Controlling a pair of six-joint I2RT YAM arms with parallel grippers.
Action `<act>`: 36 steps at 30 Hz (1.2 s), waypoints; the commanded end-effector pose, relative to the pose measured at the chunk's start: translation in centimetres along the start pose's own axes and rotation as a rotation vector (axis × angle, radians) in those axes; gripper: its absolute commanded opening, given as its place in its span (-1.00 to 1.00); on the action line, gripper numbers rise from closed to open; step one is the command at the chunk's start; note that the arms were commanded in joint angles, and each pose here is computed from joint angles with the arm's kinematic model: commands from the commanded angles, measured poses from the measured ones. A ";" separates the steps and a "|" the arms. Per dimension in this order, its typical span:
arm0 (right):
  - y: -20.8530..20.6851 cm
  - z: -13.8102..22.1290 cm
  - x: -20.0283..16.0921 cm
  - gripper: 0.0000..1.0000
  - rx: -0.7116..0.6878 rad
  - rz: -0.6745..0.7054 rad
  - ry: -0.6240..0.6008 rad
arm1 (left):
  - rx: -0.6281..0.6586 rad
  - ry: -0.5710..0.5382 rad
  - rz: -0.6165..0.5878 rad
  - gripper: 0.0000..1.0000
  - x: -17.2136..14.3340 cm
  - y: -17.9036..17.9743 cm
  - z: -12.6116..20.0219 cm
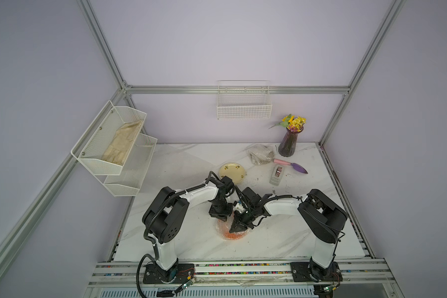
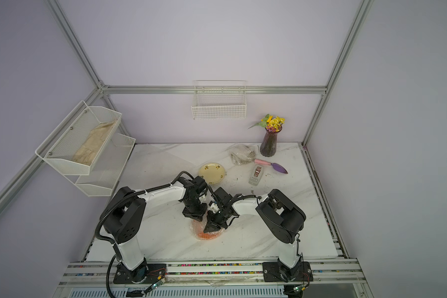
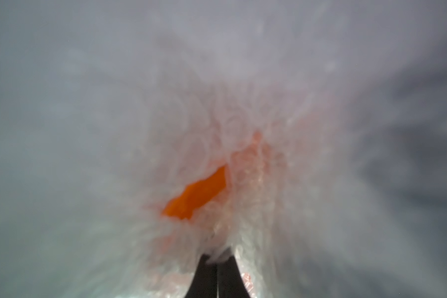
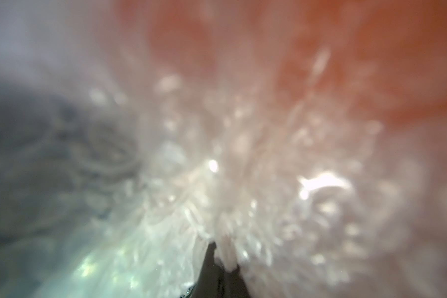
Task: Wrap dinner plates in bubble wrap
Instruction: Wrap the plate in the bubble wrap.
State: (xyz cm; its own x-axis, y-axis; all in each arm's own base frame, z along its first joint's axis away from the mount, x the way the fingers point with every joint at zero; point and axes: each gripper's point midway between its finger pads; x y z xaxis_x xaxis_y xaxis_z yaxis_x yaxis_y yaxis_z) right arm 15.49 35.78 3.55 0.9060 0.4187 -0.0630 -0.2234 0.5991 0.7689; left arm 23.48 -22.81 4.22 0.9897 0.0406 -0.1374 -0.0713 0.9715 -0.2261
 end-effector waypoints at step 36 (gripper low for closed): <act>-3.4 -2.4 -4.5 -0.97 -0.045 -0.113 0.178 | -0.196 -0.147 0.145 -0.85 -0.3 -4.0 8.4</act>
State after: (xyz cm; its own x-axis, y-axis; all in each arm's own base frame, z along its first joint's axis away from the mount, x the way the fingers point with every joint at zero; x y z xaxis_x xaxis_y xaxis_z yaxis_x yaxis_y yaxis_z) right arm 13.83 36.23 3.48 0.8570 0.5114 -0.0633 -0.2547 0.5272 0.8107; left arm 23.67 -23.17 9.96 0.9662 0.2491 -0.0658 -0.2571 0.9155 -0.3095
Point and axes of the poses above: each gripper's point midway between its finger pads, its own z axis back along the fingers, its own y axis along the line the jaws close on, x = y × z, and after that the axes turned 15 degrees about z, right-handed
